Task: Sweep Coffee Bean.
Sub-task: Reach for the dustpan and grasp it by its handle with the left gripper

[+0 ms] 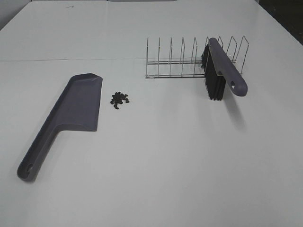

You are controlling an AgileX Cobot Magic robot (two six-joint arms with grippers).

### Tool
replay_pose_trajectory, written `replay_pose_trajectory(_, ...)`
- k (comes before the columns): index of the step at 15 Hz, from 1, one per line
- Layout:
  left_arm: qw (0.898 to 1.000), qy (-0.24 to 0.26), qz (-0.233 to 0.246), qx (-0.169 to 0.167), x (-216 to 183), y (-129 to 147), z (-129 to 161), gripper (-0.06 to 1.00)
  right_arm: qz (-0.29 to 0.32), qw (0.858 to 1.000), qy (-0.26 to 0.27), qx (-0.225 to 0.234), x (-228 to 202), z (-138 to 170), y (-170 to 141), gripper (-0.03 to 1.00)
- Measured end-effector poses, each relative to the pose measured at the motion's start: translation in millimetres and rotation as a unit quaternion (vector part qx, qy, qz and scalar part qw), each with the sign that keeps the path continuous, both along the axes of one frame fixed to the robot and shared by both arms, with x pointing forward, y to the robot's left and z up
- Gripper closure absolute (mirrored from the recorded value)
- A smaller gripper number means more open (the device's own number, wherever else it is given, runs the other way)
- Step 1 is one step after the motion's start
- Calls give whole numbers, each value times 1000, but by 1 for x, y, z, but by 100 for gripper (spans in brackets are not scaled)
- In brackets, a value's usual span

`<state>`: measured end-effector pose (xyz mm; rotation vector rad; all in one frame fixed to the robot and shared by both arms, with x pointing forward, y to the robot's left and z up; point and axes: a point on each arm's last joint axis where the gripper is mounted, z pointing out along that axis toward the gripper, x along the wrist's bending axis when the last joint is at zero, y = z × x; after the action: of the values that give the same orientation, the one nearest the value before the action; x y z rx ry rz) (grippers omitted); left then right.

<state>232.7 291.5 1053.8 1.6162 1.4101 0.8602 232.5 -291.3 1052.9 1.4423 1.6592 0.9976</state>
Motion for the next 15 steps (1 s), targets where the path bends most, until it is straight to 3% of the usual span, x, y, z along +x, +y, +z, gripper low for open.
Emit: replay_pose_trajectory(15,1000,0,0,0,0,0,0,27,0,1000,0,0,0,0,0,33)
